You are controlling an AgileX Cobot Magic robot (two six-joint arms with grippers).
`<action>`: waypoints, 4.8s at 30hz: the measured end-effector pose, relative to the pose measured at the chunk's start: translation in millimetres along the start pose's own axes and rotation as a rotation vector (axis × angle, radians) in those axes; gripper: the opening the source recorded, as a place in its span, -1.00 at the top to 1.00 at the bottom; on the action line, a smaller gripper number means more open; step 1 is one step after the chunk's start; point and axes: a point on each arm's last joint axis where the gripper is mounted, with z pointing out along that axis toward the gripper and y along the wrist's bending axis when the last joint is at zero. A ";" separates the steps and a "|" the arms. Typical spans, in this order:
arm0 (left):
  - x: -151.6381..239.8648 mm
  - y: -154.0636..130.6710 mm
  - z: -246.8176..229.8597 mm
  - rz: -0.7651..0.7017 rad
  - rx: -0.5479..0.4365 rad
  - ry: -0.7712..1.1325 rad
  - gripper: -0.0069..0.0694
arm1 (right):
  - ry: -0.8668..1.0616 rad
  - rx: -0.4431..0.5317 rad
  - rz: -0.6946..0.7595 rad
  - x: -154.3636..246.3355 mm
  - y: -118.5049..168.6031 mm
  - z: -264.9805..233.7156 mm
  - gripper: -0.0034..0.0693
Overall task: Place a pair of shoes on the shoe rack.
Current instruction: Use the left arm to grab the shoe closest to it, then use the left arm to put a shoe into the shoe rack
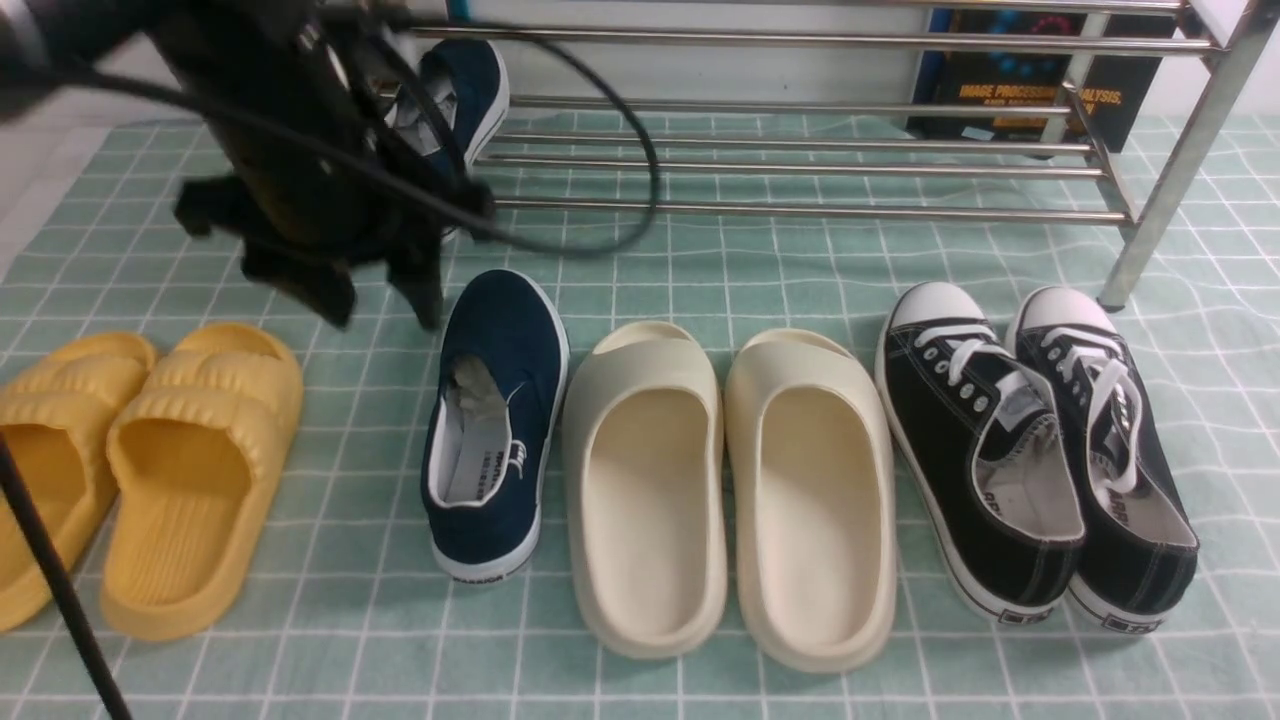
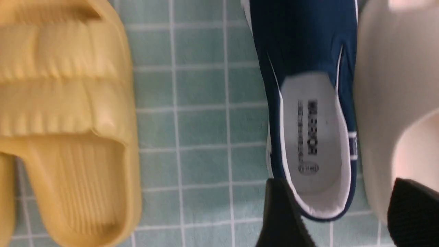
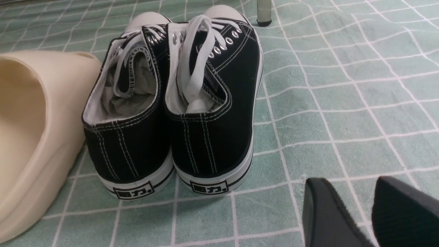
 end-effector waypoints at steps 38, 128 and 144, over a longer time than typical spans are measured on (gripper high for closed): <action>-49.1 -13.1 25.9 -0.080 0.039 -0.242 0.81 | 0.000 0.000 0.000 0.0 0.0 0.0 0.23; -100.2 -28.3 86.0 0.115 -0.161 -0.162 0.85 | 0.000 0.000 0.000 0.0 0.0 0.0 0.23; -117.8 -48.5 83.5 0.042 0.077 -0.367 0.85 | 0.000 0.000 0.000 0.0 0.0 0.0 0.23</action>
